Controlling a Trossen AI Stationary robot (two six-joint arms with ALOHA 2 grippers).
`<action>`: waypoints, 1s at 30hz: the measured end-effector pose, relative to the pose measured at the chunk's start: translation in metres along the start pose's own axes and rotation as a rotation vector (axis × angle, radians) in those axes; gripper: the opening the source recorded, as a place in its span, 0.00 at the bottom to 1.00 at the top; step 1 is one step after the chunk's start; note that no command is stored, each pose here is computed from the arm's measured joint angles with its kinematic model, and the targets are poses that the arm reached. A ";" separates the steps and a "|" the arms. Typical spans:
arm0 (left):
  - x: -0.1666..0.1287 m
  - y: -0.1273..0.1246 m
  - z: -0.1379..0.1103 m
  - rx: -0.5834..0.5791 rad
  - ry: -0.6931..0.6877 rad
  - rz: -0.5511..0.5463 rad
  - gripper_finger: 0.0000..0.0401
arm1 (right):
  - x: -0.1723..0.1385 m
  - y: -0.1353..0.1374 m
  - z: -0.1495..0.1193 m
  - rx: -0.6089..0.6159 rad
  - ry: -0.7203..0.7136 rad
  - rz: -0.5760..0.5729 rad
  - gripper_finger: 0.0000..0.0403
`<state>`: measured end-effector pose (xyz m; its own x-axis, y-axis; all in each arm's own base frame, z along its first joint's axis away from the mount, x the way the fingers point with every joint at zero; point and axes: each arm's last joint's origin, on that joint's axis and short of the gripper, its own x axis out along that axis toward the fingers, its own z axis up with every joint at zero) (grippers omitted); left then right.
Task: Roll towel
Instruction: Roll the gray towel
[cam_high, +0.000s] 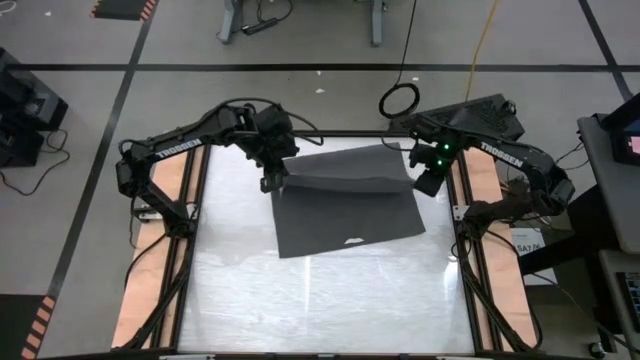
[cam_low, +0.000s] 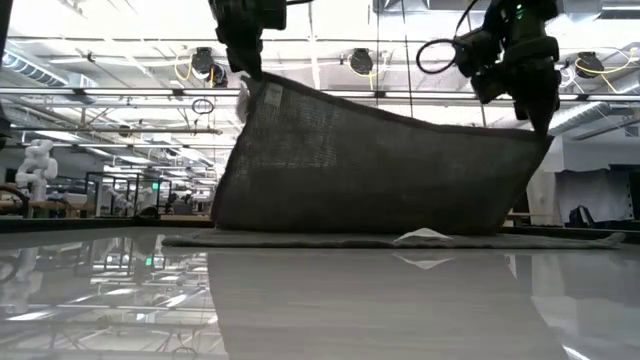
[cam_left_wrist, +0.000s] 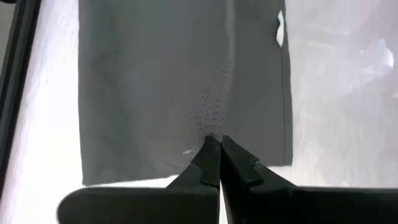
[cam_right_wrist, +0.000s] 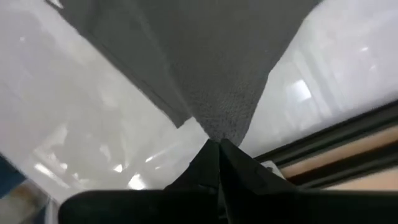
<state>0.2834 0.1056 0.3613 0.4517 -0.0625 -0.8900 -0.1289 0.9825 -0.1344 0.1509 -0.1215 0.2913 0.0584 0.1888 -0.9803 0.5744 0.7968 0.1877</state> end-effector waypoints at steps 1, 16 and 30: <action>0.000 0.000 0.001 -0.003 -0.008 0.000 0.00 | -0.002 0.000 -0.002 0.002 -0.006 -0.002 0.00; 0.005 -0.020 0.004 0.055 -0.004 -0.064 0.00 | -0.005 0.004 -0.008 -0.005 -0.017 0.030 0.00; 0.013 -0.023 0.005 0.059 0.037 -0.013 0.00 | -0.002 0.017 -0.009 -0.024 0.016 0.046 0.00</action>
<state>0.2967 0.0832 0.3550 0.4196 -0.0811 -0.9041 -0.0705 0.9901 -0.1216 0.1530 -0.1026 0.2973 0.0714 0.2347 -0.9694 0.5519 0.8003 0.2344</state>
